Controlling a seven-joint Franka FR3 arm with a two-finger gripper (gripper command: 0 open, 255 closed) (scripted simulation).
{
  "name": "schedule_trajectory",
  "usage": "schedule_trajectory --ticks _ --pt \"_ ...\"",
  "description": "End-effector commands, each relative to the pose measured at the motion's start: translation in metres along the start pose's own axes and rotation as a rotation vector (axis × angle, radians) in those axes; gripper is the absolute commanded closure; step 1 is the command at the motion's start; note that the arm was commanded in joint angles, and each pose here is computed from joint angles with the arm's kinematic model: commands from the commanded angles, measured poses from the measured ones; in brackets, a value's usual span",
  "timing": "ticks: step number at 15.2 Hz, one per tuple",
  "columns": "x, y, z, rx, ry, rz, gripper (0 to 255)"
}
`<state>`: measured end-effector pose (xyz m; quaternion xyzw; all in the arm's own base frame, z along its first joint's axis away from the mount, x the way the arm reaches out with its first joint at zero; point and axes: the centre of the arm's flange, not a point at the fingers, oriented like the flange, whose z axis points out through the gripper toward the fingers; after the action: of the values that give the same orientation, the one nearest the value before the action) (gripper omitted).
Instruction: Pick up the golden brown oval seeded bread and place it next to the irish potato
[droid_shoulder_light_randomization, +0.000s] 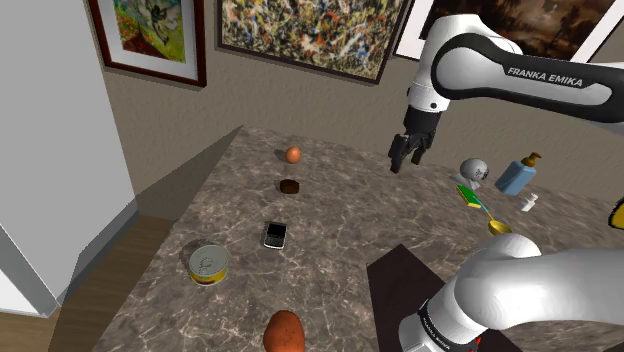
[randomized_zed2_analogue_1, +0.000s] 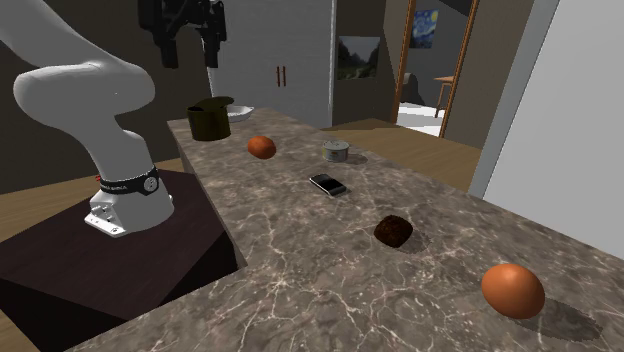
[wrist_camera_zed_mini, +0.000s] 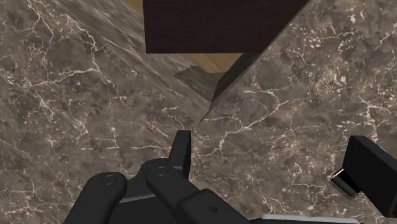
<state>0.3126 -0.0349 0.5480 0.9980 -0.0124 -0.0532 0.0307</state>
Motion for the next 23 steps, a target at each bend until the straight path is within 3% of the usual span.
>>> schedule_trajectory --ticks 1,23 --pt "0.000 0.000 0.000 0.000 0.000 0.000 0" --pt "0.222 -0.038 0.160 -0.096 0.103 -0.454 0"
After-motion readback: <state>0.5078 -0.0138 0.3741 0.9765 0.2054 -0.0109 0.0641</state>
